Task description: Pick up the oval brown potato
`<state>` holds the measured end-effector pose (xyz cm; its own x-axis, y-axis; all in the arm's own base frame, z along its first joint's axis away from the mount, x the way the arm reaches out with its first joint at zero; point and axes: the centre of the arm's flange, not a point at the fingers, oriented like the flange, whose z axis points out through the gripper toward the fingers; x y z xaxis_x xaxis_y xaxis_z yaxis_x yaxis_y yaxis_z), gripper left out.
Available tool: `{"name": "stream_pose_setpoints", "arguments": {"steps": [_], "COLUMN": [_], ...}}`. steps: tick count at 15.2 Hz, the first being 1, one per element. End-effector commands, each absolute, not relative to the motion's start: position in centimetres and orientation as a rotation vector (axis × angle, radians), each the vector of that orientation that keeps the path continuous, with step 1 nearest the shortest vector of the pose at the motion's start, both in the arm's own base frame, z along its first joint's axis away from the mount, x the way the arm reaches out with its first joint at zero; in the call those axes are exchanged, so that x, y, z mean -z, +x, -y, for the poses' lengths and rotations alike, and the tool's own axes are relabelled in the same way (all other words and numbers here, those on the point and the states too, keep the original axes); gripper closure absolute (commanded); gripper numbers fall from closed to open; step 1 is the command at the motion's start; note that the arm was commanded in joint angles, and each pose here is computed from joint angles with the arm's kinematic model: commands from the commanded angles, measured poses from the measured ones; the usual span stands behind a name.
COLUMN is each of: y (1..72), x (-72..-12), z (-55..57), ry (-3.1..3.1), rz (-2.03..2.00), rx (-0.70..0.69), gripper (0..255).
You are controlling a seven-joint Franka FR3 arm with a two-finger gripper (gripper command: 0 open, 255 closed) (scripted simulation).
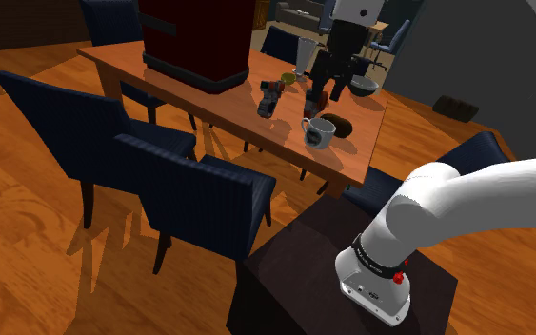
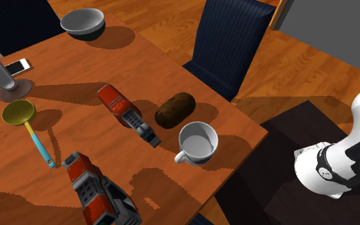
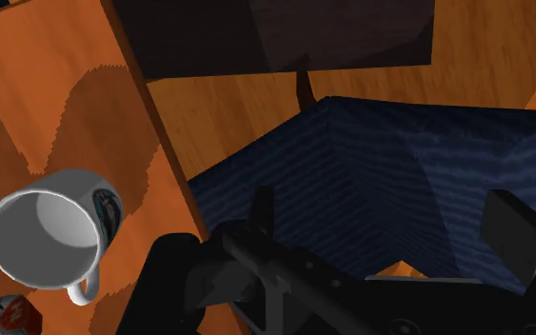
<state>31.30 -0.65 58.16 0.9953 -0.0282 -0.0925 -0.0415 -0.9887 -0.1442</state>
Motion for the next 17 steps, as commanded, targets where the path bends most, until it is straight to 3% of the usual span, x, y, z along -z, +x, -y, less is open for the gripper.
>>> {"name": "stream_pose_setpoints", "arguments": {"steps": [1,17], "y": [31.3,34.7], "x": [-58.2,-48.1], "z": [0.7,16.8], "ry": [-2.992,-3.084], "rz": [-0.053,0.314], "rx": [-0.136,-0.441], "gripper": [0,0]}}
